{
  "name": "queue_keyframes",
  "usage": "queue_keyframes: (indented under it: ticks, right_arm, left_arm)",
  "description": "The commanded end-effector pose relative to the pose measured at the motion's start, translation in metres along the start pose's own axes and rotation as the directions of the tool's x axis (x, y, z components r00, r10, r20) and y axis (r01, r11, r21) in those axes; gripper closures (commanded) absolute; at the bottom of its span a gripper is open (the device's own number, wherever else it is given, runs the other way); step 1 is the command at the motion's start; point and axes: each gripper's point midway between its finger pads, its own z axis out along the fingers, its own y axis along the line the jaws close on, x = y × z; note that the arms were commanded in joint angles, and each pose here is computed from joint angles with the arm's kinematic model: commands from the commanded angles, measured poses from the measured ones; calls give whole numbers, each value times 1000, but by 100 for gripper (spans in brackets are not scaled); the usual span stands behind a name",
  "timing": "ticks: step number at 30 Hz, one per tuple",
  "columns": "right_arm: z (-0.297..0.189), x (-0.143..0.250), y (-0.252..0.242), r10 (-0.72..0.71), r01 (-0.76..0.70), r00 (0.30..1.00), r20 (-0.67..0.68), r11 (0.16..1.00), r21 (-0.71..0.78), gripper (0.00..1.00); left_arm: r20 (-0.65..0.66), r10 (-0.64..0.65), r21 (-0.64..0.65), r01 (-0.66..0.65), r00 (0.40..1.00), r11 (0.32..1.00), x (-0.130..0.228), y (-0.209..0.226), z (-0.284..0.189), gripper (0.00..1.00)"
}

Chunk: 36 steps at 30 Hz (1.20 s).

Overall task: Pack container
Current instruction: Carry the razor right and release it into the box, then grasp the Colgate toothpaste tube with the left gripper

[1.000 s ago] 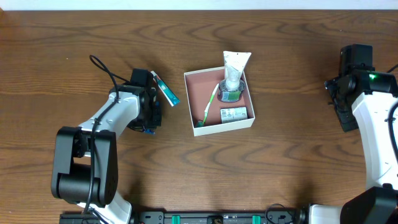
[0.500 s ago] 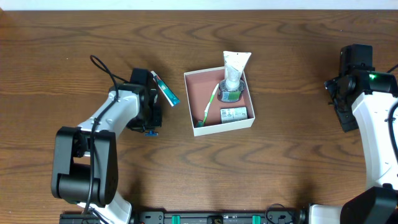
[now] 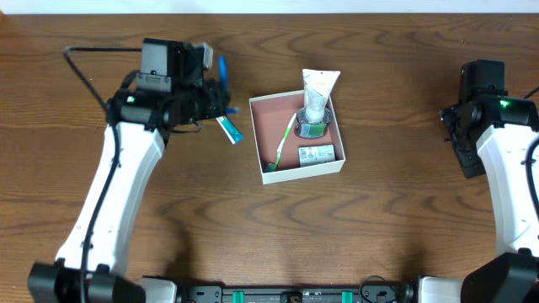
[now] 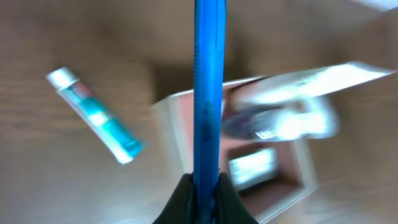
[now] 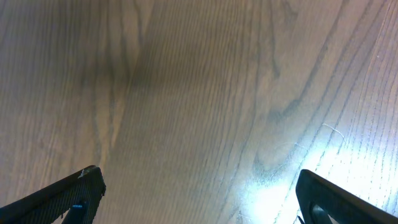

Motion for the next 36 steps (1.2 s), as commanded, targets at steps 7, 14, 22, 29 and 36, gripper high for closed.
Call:
queue_keyframes:
  ticks: [7,14,22,29,36]
  right_arm:
    - [0,-4,0,-4,4,1000,13,1000,7,1]
    - [0,-4,0,-4,4,1000,13,1000,7,1]
    - [0,-4,0,-4,4,1000,13,1000,7,1]
    - [0,-4,0,-4,4,1000,13,1000,7,1]
    - [0,-4,0,-4,4,1000,13,1000,7,1]
  left_arm:
    - [-157,-103,92,118,982,989,41,-51,39,94]
    - [-225,-102,45,115,969,992,61,-52,69,89]
    - [-216,-123,32,133,969,991,55,-42,71,54]
    - [-176,-136,20,142,975,990,39,-25,65,54]
    - [-61,-185,-85,180,981,980,5,32,48,54]
